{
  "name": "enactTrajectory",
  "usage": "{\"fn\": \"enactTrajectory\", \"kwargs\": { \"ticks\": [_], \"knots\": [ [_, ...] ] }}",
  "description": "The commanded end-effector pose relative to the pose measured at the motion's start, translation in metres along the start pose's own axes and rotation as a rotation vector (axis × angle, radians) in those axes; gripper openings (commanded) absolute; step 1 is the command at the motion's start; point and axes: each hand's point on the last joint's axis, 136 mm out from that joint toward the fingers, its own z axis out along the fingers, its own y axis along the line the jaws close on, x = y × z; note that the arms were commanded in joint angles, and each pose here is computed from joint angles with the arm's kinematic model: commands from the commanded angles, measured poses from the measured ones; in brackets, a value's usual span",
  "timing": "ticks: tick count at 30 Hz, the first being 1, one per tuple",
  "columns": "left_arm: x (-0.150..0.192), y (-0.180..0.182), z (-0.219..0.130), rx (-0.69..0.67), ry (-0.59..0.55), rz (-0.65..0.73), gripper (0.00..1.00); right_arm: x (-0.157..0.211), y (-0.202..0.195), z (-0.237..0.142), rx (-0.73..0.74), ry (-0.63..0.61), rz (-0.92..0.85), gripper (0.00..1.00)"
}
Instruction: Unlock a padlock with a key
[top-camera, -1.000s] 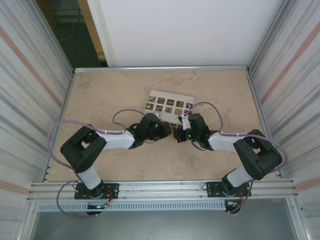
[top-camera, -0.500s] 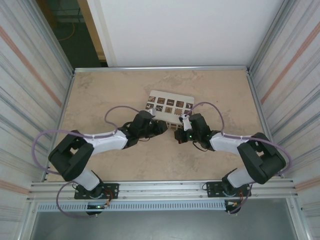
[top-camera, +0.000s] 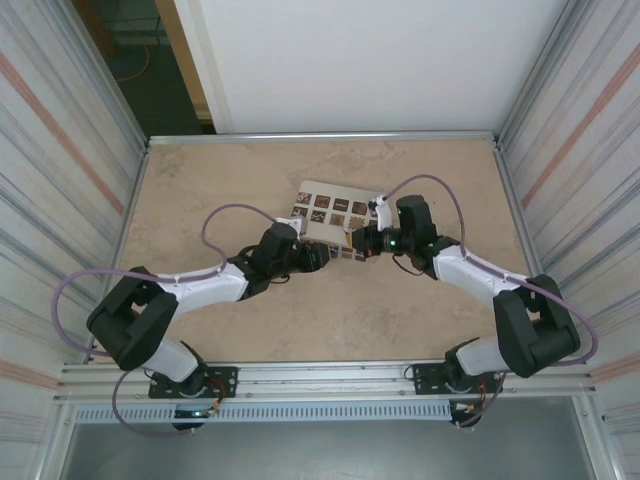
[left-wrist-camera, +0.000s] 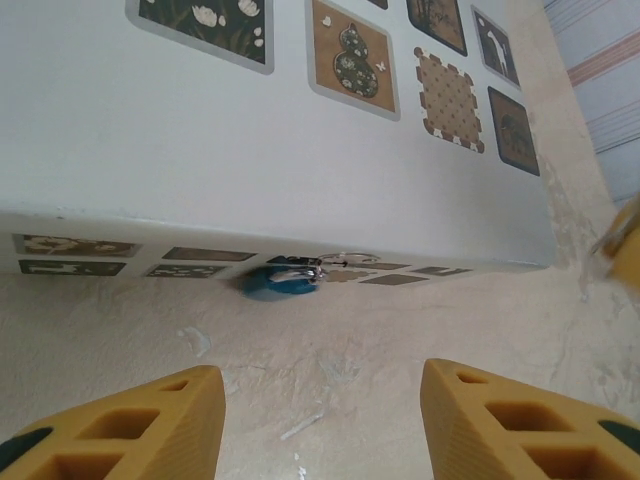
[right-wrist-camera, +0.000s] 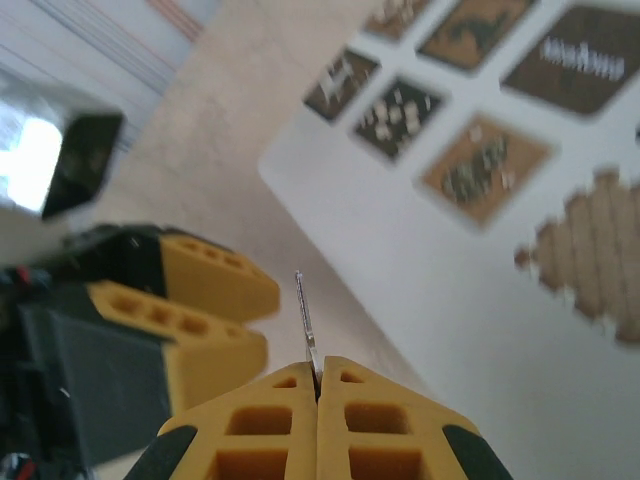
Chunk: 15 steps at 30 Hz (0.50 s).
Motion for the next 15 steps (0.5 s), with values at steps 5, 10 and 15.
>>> {"fn": "enactTrajectory", "kwargs": {
  "ticks": [5, 10, 15],
  "knots": [
    [0.002, 0.003, 0.014, 0.030, -0.017, 0.046, 0.56, -0.031, -0.019, 0.018, -0.077, -0.027, 0.029, 0.00],
    [0.003, 0.002, 0.023, 0.052, -0.019, 0.055, 0.56, -0.026, -0.037, 0.035, -0.055, -0.001, 0.060, 0.00],
    [0.004, 0.005, 0.028, 0.047, -0.018, 0.062, 0.57, -0.006, -0.054, 0.044, -0.011, 0.040, 0.104, 0.00]
  ]
}}
